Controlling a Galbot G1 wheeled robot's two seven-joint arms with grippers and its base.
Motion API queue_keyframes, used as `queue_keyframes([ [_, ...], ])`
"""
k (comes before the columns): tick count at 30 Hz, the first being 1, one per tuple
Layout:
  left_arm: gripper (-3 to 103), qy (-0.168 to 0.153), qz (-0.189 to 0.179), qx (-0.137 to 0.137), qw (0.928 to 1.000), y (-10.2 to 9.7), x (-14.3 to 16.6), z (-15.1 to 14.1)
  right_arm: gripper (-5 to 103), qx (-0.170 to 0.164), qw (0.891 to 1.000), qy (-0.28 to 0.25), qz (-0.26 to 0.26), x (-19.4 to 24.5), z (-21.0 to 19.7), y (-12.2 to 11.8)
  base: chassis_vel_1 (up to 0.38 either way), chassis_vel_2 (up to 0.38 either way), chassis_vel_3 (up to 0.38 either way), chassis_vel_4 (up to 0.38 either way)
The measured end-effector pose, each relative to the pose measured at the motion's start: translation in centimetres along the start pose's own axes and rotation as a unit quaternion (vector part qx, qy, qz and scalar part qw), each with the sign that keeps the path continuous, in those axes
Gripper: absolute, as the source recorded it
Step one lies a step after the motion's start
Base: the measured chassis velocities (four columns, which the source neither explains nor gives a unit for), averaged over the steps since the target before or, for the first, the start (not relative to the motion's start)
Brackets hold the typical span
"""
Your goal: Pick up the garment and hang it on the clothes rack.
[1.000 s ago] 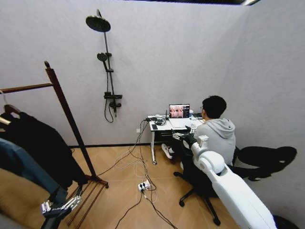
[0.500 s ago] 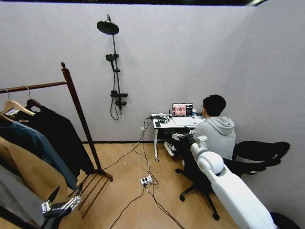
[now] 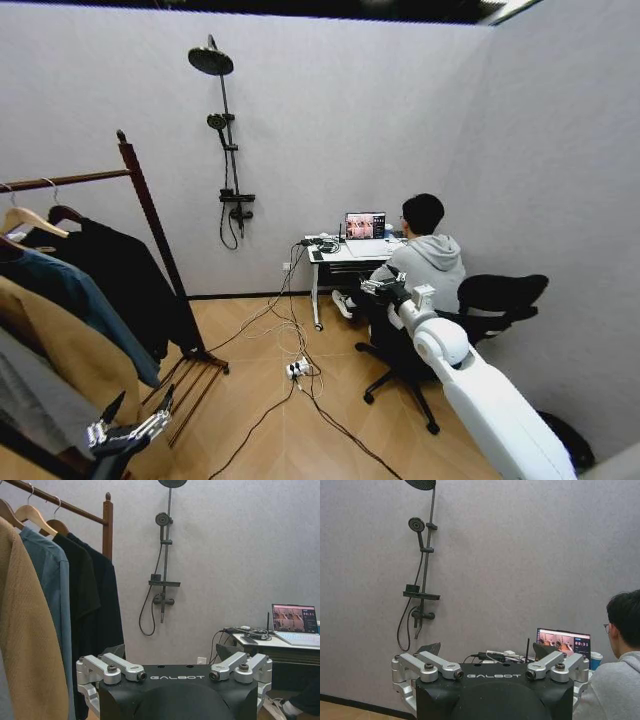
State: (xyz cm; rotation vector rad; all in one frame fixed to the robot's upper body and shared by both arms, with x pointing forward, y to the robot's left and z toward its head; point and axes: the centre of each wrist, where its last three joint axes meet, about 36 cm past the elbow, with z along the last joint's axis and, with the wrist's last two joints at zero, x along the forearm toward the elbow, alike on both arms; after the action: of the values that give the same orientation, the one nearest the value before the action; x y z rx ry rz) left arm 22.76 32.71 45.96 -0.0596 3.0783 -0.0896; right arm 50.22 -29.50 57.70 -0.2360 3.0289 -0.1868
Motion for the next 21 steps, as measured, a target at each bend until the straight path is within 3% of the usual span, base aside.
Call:
queue_keyframes([
  [21, 100, 0.0, 0.0, 0.0, 1.0, 0.0, 0.0, 0.0, 100, -0.001, 1.0, 0.005, -0.003, 0.23, 0.57, 0.35, 0.103, -0.115, -0.109, 0.105],
])
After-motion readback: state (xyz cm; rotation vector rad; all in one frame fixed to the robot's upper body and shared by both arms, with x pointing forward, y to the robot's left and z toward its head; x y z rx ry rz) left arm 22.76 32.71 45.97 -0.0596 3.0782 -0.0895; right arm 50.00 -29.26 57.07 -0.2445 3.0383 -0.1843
